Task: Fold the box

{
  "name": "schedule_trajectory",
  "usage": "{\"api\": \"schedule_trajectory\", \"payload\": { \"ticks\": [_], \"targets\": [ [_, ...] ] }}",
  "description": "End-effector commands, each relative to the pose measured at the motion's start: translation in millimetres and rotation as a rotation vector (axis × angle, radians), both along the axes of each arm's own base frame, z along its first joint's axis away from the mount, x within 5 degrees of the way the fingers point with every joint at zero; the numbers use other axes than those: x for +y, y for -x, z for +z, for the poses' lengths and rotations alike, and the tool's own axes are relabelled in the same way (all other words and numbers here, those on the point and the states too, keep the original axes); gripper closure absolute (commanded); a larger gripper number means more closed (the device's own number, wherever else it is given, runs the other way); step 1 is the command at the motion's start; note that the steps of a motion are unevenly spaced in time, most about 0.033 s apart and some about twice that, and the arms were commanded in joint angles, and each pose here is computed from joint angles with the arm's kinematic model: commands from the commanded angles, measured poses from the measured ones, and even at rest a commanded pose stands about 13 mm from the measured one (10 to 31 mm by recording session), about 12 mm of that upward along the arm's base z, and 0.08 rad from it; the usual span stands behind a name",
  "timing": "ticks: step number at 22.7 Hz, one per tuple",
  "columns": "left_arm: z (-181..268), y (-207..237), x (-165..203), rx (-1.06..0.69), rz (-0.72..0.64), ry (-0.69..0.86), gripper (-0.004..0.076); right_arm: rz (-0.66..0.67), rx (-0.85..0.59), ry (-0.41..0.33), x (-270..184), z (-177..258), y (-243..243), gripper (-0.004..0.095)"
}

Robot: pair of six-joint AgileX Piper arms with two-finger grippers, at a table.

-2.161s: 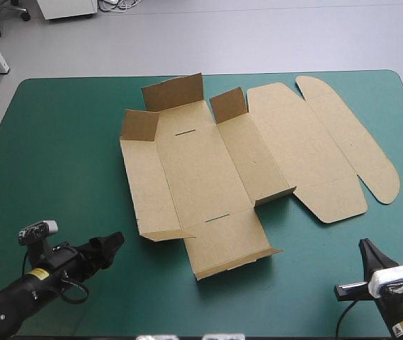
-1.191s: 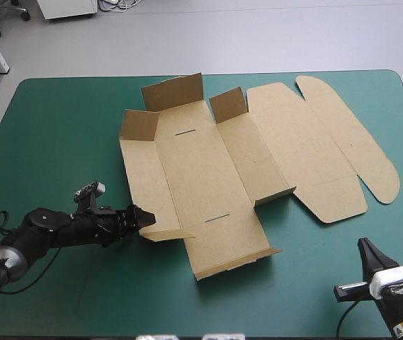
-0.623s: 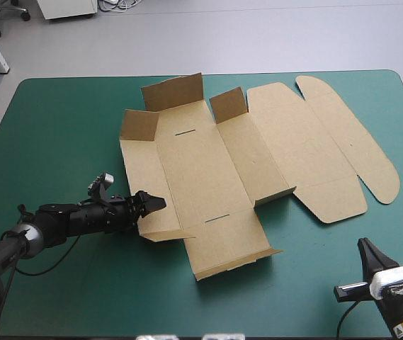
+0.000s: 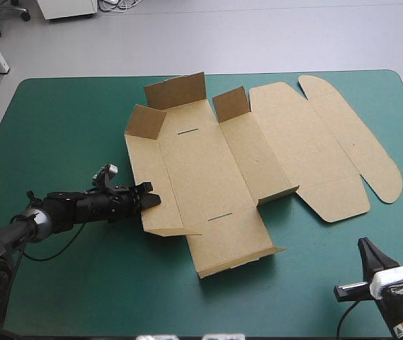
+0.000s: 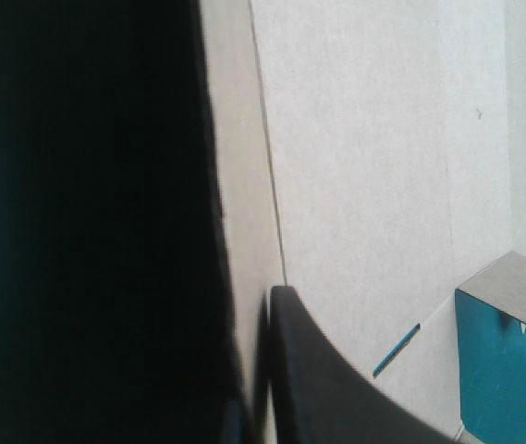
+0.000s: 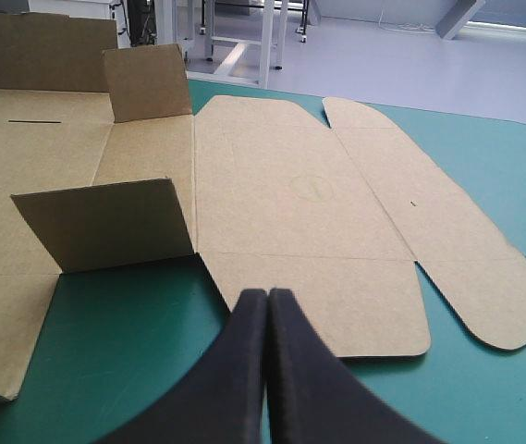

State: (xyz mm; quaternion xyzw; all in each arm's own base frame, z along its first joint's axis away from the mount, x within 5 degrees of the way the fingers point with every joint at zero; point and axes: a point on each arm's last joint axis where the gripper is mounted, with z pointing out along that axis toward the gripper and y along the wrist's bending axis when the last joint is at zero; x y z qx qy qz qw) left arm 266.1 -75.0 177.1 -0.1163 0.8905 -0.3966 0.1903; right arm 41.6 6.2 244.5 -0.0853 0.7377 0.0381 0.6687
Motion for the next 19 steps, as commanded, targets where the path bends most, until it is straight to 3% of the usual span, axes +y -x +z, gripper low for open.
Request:
{"api": "schedule_trajectory", "payload": {
  "ticks": [1,10,19],
  "targets": [
    [6,-3,-12,-0.026,-0.017,0.007,0.0735,0.005,-0.099,-0.006,0,18,1,0.0928],
    [26,-8,-13,-0.141,-0.066,-0.061,0.0734,0.005,-0.095,-0.007,0,17,1,0.0928],
    [96,-17,10,-0.297,-0.231,-0.611,0.0734,0.005,-0.091,-0.007,0,17,1,0.0928]
  ]
}}
